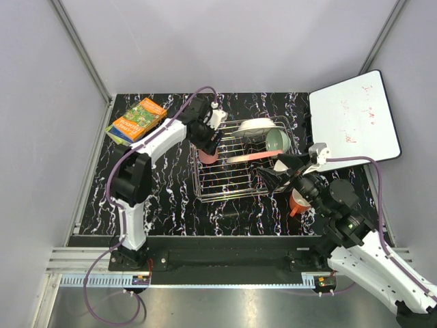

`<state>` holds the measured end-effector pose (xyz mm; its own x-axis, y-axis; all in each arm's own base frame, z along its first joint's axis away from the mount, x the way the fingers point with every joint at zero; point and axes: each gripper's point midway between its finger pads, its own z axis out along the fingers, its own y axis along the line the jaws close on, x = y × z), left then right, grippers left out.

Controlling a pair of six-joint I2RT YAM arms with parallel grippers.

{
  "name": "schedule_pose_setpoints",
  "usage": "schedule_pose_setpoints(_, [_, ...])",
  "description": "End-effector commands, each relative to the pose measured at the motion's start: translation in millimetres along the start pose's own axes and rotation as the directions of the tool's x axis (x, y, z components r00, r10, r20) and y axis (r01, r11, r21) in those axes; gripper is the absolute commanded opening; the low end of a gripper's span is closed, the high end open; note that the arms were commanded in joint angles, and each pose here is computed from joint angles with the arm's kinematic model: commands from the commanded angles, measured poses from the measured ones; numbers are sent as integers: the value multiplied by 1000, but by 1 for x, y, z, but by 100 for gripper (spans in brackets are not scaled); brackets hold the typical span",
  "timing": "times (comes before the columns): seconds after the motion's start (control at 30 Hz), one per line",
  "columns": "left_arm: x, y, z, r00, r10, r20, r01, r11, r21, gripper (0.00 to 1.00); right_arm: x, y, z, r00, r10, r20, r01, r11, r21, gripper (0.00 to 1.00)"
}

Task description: Load the mixed dishes into the dish rack

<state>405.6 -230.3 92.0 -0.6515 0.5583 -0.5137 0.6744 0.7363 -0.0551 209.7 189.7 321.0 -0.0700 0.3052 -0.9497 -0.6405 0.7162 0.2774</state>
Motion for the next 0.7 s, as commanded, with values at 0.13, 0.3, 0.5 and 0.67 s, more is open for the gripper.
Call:
schedule_pose_setpoints(0.13, [29, -11, -7, 998, -12, -64, 13, 1000, 11, 79, -1, -8, 7, 1000, -25, 15, 25, 999, 34, 100])
schedule_pose_setpoints(0.3, [28, -12, -15, 998, -13, -54, 13, 1000, 2, 99, 1, -10, 9, 1000, -26, 7, 25, 999, 47, 100])
schedule_pose_setpoints(0.5, [23, -14, -27, 999, -13, -29, 13, 1000, -1, 99, 5, -11, 9, 1000, -23, 0, 23, 999, 48, 100])
schedule_pose_setpoints(0.67, [12, -11, -39, 1000, -1, 1, 1, 1000, -21, 99, 6, -10, 8, 1000, -23, -3, 23, 999, 42, 100])
